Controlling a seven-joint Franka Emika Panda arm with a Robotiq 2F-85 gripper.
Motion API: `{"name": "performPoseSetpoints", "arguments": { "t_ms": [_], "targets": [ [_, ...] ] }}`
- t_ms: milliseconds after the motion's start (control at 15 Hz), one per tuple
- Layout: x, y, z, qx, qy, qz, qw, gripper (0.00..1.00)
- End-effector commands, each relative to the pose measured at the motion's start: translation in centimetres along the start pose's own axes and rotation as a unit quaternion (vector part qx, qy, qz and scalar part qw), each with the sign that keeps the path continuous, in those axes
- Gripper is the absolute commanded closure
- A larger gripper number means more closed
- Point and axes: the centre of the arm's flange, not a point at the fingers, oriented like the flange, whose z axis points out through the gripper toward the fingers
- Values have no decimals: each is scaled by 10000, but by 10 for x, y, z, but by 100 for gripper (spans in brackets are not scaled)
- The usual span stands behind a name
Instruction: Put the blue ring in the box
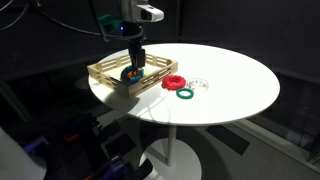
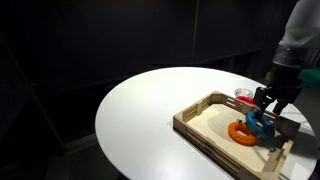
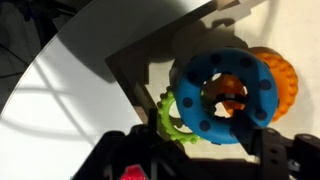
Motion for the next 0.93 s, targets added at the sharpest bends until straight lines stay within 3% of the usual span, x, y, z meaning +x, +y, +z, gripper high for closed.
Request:
{"name": "performPoseSetpoints", "arguments": {
  "t_ms": [0, 333, 867],
  "targets": [
    [15, 13, -7, -94, -84, 185, 9997, 0],
    [27, 50, -25, -182, -162, 320, 9992, 0],
    [26, 100, -86, -271, -429, -77, 9987, 0]
  ]
}}
